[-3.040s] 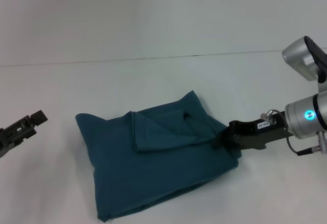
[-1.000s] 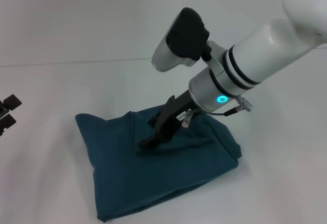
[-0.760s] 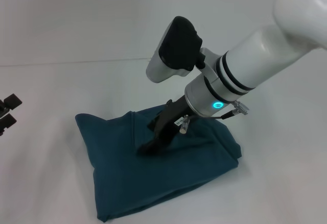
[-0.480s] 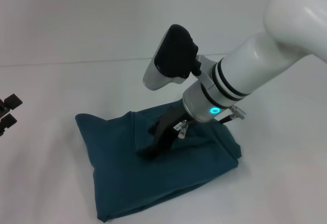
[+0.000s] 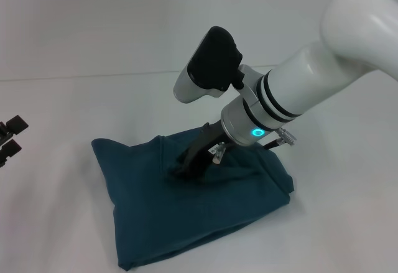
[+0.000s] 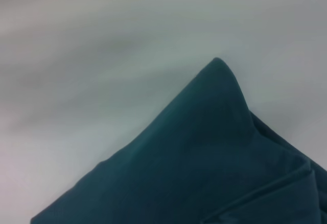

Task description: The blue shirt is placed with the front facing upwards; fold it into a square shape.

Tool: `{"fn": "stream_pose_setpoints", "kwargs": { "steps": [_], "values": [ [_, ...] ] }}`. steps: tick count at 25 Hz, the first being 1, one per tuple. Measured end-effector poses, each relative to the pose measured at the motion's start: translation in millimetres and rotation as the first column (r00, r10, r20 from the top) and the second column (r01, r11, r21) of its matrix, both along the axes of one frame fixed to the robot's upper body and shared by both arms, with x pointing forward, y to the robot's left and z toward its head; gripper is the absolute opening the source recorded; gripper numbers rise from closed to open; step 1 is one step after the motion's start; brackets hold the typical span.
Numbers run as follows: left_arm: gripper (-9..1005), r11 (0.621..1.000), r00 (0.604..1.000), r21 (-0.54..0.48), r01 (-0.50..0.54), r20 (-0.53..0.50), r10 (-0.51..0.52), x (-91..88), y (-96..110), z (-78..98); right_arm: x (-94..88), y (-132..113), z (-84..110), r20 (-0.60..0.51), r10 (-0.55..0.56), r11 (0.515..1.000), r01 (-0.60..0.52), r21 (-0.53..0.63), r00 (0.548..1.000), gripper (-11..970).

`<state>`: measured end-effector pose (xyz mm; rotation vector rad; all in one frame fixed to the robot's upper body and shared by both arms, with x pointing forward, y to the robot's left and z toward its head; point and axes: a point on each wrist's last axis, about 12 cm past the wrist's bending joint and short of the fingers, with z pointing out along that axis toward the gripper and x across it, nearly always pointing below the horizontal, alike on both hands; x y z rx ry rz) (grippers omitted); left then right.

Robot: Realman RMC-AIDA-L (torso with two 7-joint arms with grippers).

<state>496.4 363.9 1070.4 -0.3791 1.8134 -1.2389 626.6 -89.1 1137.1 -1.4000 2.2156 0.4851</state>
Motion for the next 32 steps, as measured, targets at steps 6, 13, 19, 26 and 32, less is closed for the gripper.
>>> {"fn": "stream_pose_setpoints", "kwargs": {
  "steps": [6, 13, 19, 26, 32],
  "values": [
    [949, 1.000, 1.000, 0.000, -0.009, -0.008, 0.009, -0.6, 1, -1.9, -0.3, 0, -1.2, -0.003, 0.001, 1.000, -0.001, -0.006, 1.000, 186],
    [949, 1.000, 1.000, 0.000, -0.008, -0.008, 0.008, -0.2, 0, -1.9, -1.1, -1, -2.1, -0.011, -0.003, 1.000, 0.003, -0.005, 1.000, 50],
    [949, 1.000, 1.000, 0.001, -0.004, -0.008, 0.004, 0.2, 0, -1.9, 7.1, -17, 8.5, 0.010, -0.089, 0.996, 0.089, -0.006, 0.996, 24],
    [949, 1.000, 1.000, 0.001, -0.004, -0.010, 0.004, -0.6, 0, -2.4, 20.2, -56, 30.4, 0.073, -0.257, 0.966, 0.257, 0.013, 0.964, 44],
    [949, 1.000, 1.000, 0.000, 0.005, -0.008, -0.005, 1.0, -2, -1.7, 25.5, -64, 32.1, 0.090, -0.297, 0.955, 0.297, 0.020, 0.951, 69]
  ]
}}
